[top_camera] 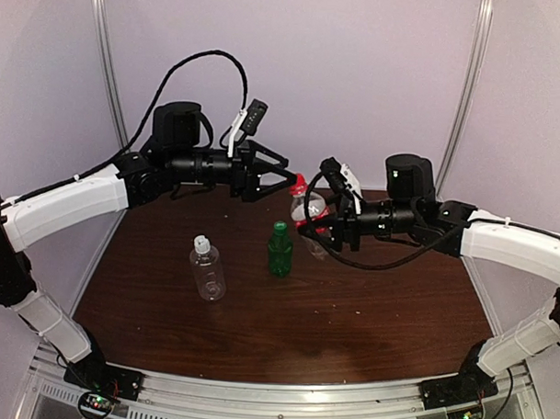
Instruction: Unscrew the bottle caps
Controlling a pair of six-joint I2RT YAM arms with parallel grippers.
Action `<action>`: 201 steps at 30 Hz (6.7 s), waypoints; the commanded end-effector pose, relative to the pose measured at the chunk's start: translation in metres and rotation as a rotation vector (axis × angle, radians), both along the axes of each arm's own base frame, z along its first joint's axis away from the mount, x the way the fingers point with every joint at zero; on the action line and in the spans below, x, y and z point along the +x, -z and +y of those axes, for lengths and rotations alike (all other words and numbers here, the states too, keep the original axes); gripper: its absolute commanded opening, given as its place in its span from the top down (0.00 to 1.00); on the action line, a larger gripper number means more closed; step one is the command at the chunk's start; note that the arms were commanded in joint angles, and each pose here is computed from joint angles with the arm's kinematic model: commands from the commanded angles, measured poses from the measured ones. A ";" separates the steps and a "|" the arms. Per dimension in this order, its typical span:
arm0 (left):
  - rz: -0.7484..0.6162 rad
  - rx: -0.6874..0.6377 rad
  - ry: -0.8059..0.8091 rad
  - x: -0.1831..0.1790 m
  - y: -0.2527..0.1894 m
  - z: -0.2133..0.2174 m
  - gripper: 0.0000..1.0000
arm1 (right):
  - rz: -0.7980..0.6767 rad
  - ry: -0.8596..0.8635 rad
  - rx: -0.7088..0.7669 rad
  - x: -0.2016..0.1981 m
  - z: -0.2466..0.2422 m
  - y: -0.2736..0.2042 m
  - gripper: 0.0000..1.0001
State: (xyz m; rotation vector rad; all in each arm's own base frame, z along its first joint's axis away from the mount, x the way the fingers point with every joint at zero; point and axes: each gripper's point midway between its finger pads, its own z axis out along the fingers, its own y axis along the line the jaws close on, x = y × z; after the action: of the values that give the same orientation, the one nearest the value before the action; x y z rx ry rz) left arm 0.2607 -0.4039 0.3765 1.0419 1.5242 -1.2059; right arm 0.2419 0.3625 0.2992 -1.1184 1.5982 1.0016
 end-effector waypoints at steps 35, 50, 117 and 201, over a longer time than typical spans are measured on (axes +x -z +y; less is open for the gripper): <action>-0.142 -0.105 0.483 -0.070 -0.005 0.002 0.59 | 0.112 -0.384 0.078 -0.054 0.017 -0.016 0.51; 0.020 -0.085 0.119 -0.013 -0.014 -0.005 0.80 | 0.015 0.069 -0.050 0.017 -0.002 0.000 0.55; -0.218 -0.138 0.401 -0.075 -0.038 0.009 0.20 | 0.072 -0.324 0.101 -0.054 0.007 -0.023 0.55; -0.079 0.109 -0.217 0.002 0.038 0.002 0.80 | -0.073 0.465 0.020 0.059 -0.072 -0.011 0.57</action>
State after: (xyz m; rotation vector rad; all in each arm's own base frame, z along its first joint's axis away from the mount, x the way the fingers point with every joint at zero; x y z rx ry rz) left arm 0.2718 -0.4042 0.3641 0.8025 1.6530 -1.0107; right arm 0.2959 0.3061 0.2975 -0.7806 1.6980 0.6501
